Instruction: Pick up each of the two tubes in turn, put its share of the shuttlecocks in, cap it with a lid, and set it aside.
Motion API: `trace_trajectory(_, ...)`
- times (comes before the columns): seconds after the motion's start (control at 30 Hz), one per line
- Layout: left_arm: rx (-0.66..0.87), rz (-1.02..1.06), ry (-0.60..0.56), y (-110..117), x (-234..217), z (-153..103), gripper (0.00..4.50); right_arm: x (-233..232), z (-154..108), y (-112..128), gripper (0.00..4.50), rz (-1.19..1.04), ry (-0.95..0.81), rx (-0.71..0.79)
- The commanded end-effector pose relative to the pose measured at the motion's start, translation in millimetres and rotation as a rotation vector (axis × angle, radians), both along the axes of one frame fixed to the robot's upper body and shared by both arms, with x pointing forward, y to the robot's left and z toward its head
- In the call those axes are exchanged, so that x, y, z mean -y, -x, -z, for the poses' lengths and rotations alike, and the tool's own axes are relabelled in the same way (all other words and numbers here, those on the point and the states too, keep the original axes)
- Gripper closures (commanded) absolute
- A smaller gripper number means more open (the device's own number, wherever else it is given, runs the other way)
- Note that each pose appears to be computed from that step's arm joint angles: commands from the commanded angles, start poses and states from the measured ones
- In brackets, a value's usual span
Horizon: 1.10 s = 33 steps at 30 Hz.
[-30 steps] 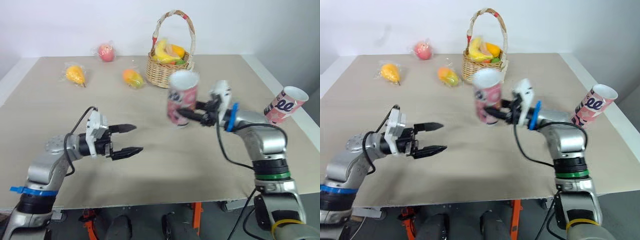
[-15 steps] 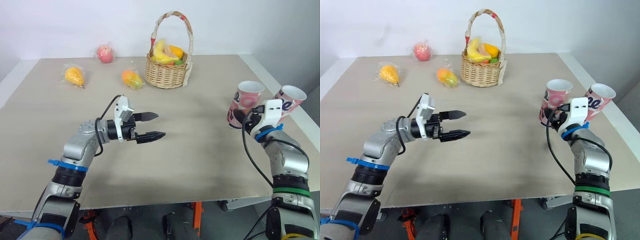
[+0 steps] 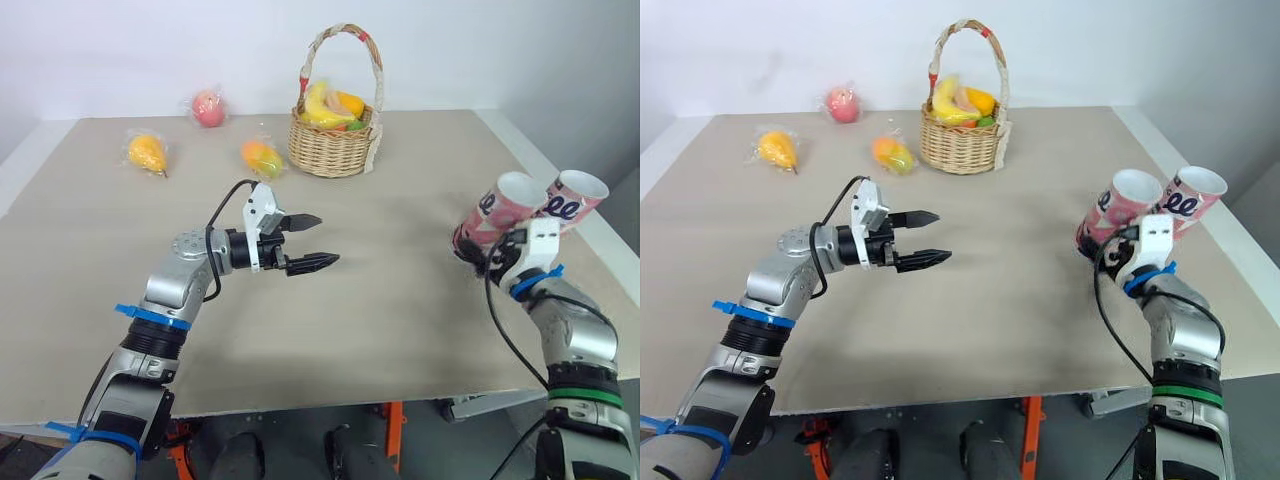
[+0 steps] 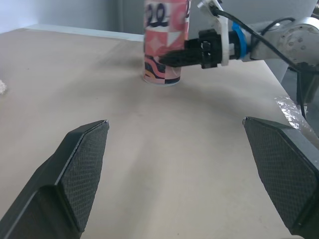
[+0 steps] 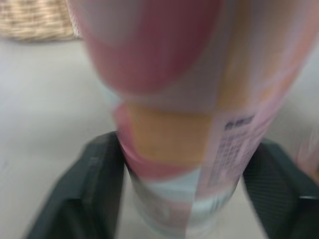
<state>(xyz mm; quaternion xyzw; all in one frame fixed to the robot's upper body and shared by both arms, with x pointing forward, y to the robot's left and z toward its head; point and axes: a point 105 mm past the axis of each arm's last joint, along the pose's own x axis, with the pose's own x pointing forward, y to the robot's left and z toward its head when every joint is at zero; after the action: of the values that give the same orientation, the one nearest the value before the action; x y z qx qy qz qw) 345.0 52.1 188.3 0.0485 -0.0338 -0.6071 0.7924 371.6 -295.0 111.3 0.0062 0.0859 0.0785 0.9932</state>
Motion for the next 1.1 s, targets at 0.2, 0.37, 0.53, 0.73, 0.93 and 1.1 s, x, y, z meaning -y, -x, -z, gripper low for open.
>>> trace_trajectory(0.2, 0.071, 0.029, 0.020, 3, 6, -25, 0.00, 5, -5, 4, 0.13, -0.020, 0.018, -0.003)
trace_trajectory(0.37, 0.062, 0.036, 0.025, 4, 7, -24, 0.00, 5, -6, 7, 0.13, -0.036, 0.022, -0.007)
trace_trajectory(0.53, 0.062, 0.039, 0.023, 4, 5, -24, 0.00, -4, -6, 20, 0.13, -0.131, 0.035, -0.024)
trace_trajectory(0.73, 0.046, -0.016, -0.007, 1, -14, -23, 0.00, -27, 4, 65, 0.13, -0.383, 0.101, -0.135)
trace_trajectory(0.93, -0.047, -0.178, -0.019, 0, -55, -10, 0.00, -99, -47, 91, 0.13, -0.700, 0.097, 0.051)
trace_trajectory(1.1, -0.135, -0.289, -0.054, 12, -92, 10, 0.00, -176, -63, 104, 0.13, -0.991, 0.092, 0.151)
